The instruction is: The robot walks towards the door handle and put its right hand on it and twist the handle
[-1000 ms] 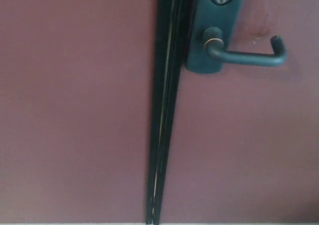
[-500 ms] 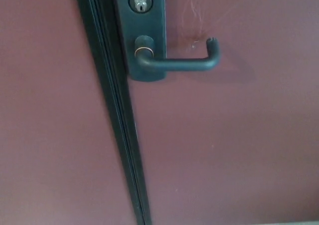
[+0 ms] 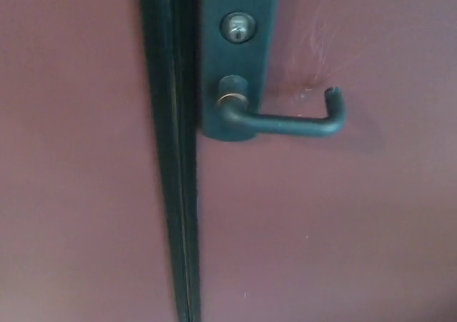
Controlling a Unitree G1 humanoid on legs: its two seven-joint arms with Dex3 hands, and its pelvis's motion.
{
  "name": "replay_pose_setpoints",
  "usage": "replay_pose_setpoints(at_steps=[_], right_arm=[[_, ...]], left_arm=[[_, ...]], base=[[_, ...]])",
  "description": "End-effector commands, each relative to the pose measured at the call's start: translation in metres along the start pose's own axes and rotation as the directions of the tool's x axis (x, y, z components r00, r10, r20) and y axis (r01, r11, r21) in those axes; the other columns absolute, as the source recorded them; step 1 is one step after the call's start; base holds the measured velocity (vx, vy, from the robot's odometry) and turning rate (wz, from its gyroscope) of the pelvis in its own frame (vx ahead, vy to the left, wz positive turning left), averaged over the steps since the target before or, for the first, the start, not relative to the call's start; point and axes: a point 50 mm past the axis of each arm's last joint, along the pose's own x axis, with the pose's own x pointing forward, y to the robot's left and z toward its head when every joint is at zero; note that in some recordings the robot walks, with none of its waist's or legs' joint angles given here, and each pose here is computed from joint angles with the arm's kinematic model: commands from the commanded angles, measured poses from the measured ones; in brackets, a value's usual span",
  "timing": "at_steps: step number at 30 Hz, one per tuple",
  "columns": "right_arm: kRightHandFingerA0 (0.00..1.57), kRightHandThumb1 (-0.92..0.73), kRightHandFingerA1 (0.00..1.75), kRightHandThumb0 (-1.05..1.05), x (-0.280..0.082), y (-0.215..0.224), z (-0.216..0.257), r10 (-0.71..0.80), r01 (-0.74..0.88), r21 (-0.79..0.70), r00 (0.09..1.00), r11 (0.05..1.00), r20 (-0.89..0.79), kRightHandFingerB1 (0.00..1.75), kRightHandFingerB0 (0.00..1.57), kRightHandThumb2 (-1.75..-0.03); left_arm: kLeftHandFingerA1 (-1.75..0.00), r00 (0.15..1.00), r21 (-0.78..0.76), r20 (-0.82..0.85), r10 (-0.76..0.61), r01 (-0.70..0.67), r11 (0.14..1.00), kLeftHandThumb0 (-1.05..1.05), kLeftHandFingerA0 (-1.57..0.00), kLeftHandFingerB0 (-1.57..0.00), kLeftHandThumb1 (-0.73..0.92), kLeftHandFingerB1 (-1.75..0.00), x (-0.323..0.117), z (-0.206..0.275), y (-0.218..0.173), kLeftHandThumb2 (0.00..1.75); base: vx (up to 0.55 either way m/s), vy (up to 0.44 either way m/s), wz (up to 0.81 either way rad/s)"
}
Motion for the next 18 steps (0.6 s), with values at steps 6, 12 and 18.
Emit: replay_pose_setpoints(at_steps=[6,12,18], right_arm=[[0.68,-0.66,0.49,-0.24,-0.0002,0.0027,-0.0003,0.013,-0.014,-0.030,1.000,0.999,-0.004,0.38,0.45,-0.60],[0.66,-0.67,0.48,-0.23,-0.0003,0.0031,-0.0003,0.023,-0.023,-0.021,1.000,1.000,-0.003,0.39,0.47,-0.60],[0.66,-0.68,0.48,-0.23,-0.0006,0.0037,-0.0016,0.017,-0.017,-0.034,1.000,0.999,-0.009,0.39,0.46,-0.60]], left_arm=[[-0.49,1.000,-0.007,0.000,-0.008,0.008,1.000,-0.12,-0.64,-0.47,0.64,-0.41,0.0001,-0.0002,-0.0013,0.58],[-0.50,1.000,0.022,0.012,-0.016,0.016,1.000,-0.12,-0.65,-0.47,0.64,-0.41,-0.0002,0.0016,-0.0001,0.58],[-0.51,1.000,0.003,0.015,-0.013,0.013,1.000,-0.14,-0.65,-0.48,0.64,-0.41,0.0010,0.0037,-0.0024,0.58]], base=[[0.11,0.154,0.12],[0.10,0.081,-0.04],[0.12,0.236,0.00]])
